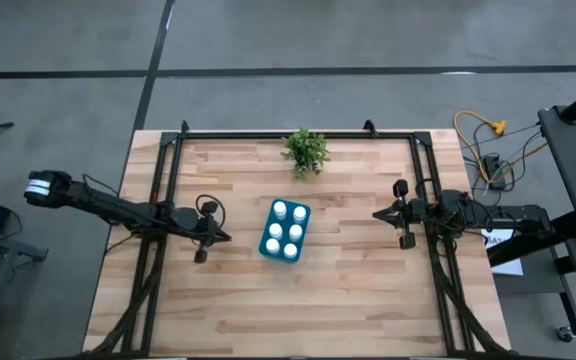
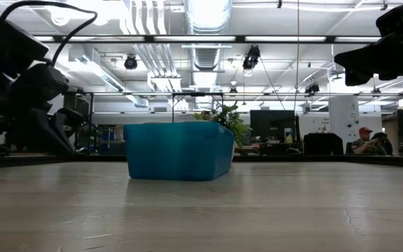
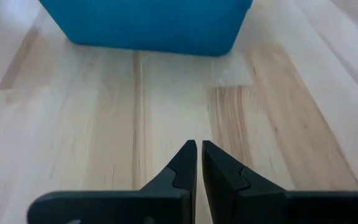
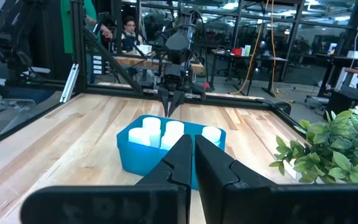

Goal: Pick and place pill bottles into a basket
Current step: Return to Home Position

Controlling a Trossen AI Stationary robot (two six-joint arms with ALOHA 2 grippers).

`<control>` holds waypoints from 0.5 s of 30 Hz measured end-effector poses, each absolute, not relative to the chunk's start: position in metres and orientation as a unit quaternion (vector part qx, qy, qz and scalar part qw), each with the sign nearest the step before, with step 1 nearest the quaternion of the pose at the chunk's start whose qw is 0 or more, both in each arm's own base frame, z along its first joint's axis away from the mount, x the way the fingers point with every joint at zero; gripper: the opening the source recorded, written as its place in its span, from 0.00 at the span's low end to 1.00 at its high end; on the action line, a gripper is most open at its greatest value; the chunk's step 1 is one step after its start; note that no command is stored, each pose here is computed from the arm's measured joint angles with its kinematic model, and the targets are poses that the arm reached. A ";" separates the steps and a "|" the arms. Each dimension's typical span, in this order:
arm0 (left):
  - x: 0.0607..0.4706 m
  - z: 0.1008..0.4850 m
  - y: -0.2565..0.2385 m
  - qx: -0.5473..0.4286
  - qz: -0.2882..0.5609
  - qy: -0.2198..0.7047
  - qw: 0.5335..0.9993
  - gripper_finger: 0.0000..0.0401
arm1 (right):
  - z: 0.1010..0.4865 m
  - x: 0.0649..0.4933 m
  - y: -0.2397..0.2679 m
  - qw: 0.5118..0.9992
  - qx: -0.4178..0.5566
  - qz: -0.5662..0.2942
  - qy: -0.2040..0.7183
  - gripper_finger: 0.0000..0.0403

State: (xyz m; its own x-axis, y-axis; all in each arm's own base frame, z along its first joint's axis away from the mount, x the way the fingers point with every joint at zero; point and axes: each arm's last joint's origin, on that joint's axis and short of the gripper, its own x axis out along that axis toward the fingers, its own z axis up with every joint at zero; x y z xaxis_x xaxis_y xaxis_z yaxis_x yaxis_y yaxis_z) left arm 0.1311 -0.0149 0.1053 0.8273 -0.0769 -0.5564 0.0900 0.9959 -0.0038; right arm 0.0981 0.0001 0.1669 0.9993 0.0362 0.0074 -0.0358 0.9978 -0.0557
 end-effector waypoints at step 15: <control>0.131 0.093 -0.015 0.015 -0.042 0.341 0.939 0.02 | 0.167 0.098 0.000 0.999 -0.027 0.018 -0.004 0.02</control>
State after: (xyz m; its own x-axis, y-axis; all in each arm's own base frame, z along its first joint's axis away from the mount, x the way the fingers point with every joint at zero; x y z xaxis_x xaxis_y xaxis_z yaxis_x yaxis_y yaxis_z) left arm 0.1308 -0.0148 0.0934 0.7646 -0.0683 -0.6409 0.0886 0.9961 -0.0004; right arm 0.0981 0.0002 0.1669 0.9993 0.0366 0.0077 -0.0361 0.9979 -0.0541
